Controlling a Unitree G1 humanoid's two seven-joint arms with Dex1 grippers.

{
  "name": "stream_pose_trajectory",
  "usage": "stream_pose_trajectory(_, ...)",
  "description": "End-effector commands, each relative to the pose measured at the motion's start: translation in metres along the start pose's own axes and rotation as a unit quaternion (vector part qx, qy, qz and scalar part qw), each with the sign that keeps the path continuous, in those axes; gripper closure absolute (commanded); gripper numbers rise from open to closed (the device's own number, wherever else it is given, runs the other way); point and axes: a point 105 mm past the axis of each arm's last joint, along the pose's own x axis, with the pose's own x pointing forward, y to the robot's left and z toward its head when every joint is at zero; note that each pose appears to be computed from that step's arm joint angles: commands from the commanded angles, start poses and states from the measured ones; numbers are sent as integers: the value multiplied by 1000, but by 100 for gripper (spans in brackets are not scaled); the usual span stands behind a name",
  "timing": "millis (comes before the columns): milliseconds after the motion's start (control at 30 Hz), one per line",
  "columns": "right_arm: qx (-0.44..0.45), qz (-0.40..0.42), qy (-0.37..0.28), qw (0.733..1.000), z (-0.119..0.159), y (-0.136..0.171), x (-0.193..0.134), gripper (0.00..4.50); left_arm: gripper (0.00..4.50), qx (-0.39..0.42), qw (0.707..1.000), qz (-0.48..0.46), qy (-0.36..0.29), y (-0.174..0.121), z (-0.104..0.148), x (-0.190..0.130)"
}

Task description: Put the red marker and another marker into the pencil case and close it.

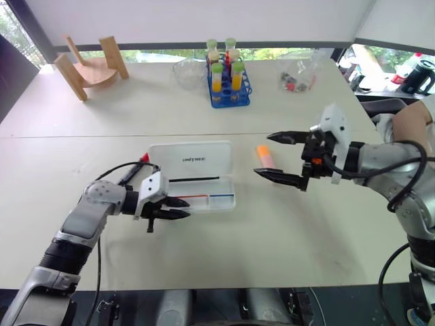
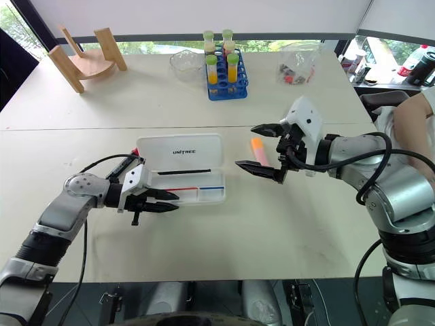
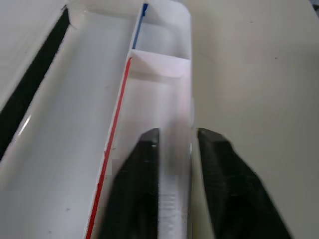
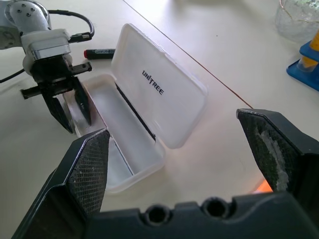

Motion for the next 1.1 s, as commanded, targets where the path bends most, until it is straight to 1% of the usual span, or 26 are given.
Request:
stream_pose_trajectory(33, -21, 1, -14, 1000, 10, -2, -2, 0, 121, 26, 999, 37, -18, 3, 26, -25)
stream_pose_trajectory(100, -20, 4, -13, 1000, 9, -2, -2, 0, 25, 21, 998, 45, -32, -5, 42, -39)
stream_pose_trajectory(133, -20, 5, -14, 1000, 9, -2, -2, 0, 6, 13, 998, 55, -38, -9, 49, -49)
stream_pose_trajectory(267, -20, 11, -15, 1000, 9, -1, -1, 0, 6, -28, 991, 124, -52, -18, 62, -88)
stream_pose_trajectory(367, -17, 14, -17, 1000, 9, 0, 0, 0, 6, -81, 969, 219, -82, -12, 58, -124)
stream_pose_trajectory(467, -18, 15, -19, 1000, 9, 0, 2, 0, 6, -115, 935, 322, -91, 3, 40, -153)
stream_pose_trajectory(500, -17, 16, -21, 1000, 9, 0, 3, 0, 6, -127, 916, 371, -84, 12, 26, -164)
stream_pose_trajectory(567, -17, 17, -22, 999, 10, 0, 4, 0, 6, -140, 888, 434, -66, 25, 4, -177)
stream_pose_trajectory(633, -19, 18, -25, 999, 10, -1, 5, 0, 6, -159, 866, 473, -36, 36, -26, -174)
stream_pose_trajectory(667, -21, 18, -25, 999, 10, -1, 5, 0, 6, -164, 862, 479, -29, 38, -34, -170)
stream_pose_trajectory(700, -22, 17, -24, 999, 10, -1, 6, 0, 6, -169, 865, 472, -34, 39, -36, -164)
stream_pose_trajectory(833, -23, 16, -27, 999, 11, -1, 6, 0, 6, -184, 869, 455, -68, 45, -38, -142)
stream_pose_trajectory(967, -21, 16, -28, 999, 11, 0, 6, 0, 6, -191, 864, 456, -94, 53, -33, -137)
stream_pose_trajectory(1067, -21, 17, -29, 999, 11, 1, 8, 0, 6, -201, 865, 449, -98, 59, -31, -128)
stream_pose_trajectory(1100, -21, 17, -29, 999, 11, 1, 8, 0, 6, -201, 868, 445, -88, 62, -34, -122)
